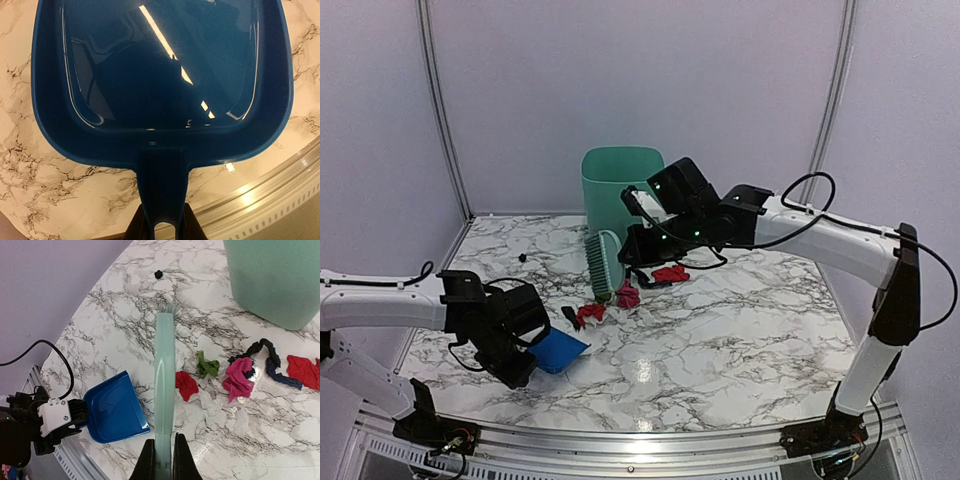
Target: Sweep away the paper scraps from the table
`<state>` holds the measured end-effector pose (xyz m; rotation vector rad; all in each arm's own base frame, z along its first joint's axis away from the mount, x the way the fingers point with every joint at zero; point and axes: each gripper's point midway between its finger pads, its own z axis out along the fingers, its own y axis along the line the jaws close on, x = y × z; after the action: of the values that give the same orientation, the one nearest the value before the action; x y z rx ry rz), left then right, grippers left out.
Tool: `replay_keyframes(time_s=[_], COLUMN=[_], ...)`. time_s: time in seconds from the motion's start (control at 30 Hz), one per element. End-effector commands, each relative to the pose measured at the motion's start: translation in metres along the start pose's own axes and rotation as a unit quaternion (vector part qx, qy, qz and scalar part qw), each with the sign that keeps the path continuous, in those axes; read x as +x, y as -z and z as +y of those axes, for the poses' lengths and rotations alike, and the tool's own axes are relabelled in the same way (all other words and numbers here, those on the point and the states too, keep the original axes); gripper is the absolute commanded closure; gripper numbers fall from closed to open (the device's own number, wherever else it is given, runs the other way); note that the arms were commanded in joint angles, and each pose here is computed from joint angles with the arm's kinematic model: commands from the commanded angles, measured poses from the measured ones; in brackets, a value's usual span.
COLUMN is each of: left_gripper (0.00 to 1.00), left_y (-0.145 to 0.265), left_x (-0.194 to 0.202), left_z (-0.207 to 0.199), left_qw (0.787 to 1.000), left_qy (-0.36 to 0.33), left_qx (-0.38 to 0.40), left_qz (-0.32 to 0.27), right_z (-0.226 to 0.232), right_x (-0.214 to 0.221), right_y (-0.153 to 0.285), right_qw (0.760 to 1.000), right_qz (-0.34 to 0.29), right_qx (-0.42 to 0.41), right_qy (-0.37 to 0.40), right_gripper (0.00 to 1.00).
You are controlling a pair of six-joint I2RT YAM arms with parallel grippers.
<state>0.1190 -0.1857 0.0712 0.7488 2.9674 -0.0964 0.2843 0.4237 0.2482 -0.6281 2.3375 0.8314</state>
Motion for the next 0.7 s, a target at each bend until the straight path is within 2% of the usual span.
replay_keyframes(time_s=[0.0,0.23,0.4,0.67], left_gripper=[0.89,0.89,0.88,0.88], left_y=[-0.002,0.001,-0.003,-0.022], left_x=[-0.017,-0.032,-0.042,-0.087], left_z=[-0.011,-0.058,-0.082,-0.127], left_qw=[0.998,0.988,0.974,0.951], left_qy=[-0.048,-0.144,-0.221,-0.305], left_qx=[-0.03,0.008,0.018,0.031], left_qz=[-0.02,-0.051,-0.044,-0.044], right_z=[-0.011,-0.054,-0.081,-0.105], right_x=[-0.01,-0.004,0.005,0.01], right_y=[0.04,0.09,0.12,0.15], right_qw=[0.998,0.989,0.98,0.968], right_qz=[-0.045,-0.092,-0.115,-0.142], right_qx=[0.043,0.1,0.129,0.164], right_qy=[-0.009,-0.065,-0.097,-0.124], right_gripper=[1.0,1.0,1.0,1.0])
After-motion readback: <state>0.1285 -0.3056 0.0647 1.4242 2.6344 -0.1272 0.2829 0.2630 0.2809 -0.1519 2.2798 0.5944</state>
